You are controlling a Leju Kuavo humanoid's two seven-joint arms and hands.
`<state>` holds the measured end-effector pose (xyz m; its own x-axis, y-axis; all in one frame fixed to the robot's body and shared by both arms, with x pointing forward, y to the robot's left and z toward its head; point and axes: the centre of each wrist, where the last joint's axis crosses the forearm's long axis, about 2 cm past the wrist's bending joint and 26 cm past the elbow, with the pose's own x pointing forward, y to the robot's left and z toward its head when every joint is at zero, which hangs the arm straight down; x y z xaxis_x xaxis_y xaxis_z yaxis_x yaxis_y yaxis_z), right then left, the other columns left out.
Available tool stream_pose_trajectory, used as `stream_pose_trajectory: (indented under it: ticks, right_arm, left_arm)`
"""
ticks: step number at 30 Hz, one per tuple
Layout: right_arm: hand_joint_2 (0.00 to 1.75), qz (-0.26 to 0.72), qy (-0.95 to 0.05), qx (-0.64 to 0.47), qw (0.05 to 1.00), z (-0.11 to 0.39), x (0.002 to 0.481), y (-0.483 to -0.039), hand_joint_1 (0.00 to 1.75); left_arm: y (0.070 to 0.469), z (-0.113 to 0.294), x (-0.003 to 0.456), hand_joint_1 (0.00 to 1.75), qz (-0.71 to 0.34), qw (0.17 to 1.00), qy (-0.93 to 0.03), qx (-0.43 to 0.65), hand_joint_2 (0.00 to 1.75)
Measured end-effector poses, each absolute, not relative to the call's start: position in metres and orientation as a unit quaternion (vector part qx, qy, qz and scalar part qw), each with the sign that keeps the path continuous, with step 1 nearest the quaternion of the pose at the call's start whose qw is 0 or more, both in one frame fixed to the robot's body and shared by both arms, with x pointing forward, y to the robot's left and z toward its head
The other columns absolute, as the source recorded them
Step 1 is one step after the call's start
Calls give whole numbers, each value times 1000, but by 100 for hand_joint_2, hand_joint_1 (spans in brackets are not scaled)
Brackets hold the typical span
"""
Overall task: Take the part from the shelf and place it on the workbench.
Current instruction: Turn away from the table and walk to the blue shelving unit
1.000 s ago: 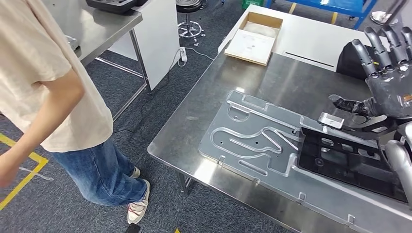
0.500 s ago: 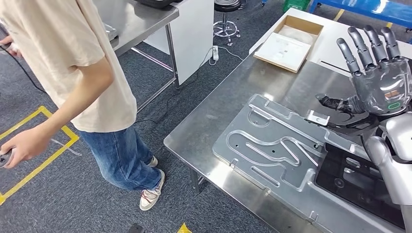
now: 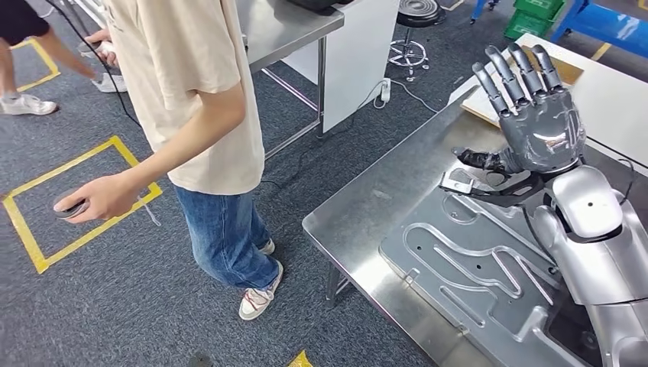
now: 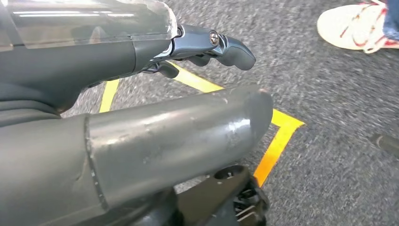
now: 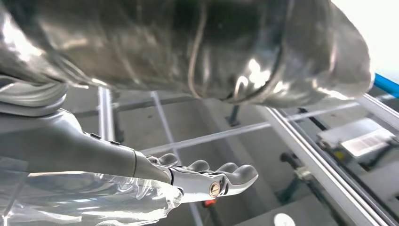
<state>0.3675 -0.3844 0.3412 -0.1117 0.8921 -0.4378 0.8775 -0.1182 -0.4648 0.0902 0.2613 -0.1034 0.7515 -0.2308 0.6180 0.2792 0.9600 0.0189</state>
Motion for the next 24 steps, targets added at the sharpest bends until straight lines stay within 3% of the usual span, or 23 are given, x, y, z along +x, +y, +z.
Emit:
stream_pose_trajectory:
  ticks: [24]
  right_arm:
    - [0,334,-680,-653,5,338,381,-361,0]
  left_arm:
    - [273,-104,88,0,-132,932,-335,-28,0]
